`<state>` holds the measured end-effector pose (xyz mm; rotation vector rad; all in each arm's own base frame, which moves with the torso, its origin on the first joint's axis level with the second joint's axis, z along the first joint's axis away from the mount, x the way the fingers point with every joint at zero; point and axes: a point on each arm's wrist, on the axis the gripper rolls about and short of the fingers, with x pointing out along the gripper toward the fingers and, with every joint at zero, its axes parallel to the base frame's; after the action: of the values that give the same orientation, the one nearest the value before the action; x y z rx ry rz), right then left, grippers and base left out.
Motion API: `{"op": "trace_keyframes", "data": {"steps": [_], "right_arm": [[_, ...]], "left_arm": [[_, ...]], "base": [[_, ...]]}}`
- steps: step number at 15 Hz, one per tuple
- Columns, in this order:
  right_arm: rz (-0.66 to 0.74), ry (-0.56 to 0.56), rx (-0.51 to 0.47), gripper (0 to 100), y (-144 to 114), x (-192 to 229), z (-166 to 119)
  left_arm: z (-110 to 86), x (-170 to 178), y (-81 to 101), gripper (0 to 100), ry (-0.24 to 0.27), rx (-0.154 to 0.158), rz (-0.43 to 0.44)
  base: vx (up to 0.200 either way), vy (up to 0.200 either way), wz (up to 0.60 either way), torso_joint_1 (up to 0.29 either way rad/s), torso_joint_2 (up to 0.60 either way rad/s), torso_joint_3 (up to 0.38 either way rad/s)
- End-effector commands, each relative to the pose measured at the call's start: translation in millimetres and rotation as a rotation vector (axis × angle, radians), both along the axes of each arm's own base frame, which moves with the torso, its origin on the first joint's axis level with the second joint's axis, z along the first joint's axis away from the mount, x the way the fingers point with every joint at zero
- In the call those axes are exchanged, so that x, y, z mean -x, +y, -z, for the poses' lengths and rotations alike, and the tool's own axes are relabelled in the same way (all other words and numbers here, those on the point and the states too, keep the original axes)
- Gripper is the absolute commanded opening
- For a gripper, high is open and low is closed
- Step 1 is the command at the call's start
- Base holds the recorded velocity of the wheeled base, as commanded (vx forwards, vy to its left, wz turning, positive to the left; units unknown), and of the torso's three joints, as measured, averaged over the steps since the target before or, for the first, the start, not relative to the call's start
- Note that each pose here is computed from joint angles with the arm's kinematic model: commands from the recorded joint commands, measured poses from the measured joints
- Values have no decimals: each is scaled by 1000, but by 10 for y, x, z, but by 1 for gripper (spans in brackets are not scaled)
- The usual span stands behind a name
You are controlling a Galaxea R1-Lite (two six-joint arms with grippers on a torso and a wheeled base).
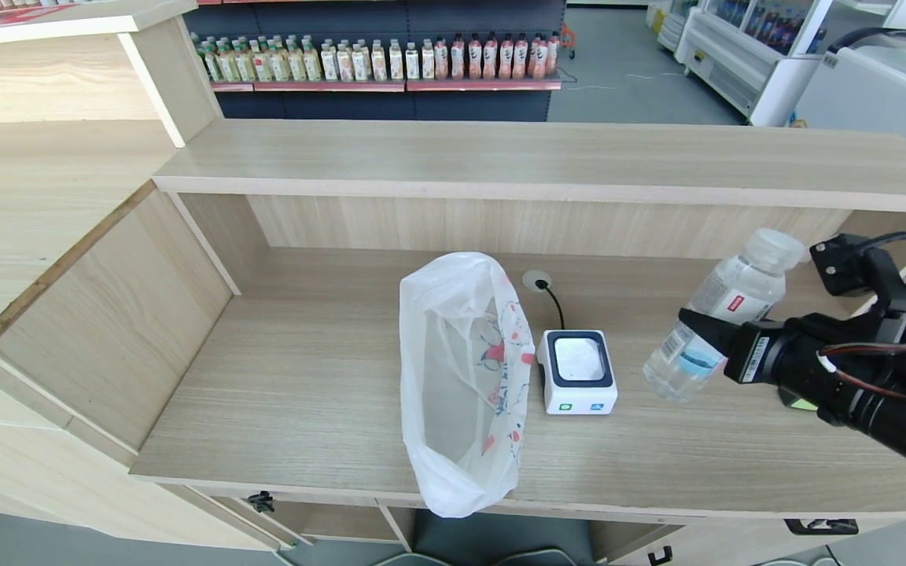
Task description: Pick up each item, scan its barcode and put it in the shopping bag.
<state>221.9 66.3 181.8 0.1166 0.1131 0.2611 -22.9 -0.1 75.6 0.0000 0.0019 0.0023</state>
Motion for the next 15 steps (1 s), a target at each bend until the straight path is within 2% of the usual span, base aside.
{"op": "trace_keyframes", "data": {"steps": [1,7,9,12,15], "right_arm": [[-8,-25,-7,0,11,36,-65],[-59,9,4,0,202,-148,15],[-91,35,13,0,326,-226,87],[-162,54,23,0,613,-389,178],[-217,49,23,0,964,-648,388]], "left_arm": [[0,0,0,100,0,-2,-1],[0,0,0,100,0,0,-1],[0,0,0,100,0,-2,-1],[0,0,0,100,0,-2,-1],[0,0,0,100,0,-2,-1]], "base": [[0,200,0,2,-2,2],[0,200,0,7,4,3],[0,0,0,0,0,0],[0,0,0,0,0,0],[0,0,0,0,0,0]]}}
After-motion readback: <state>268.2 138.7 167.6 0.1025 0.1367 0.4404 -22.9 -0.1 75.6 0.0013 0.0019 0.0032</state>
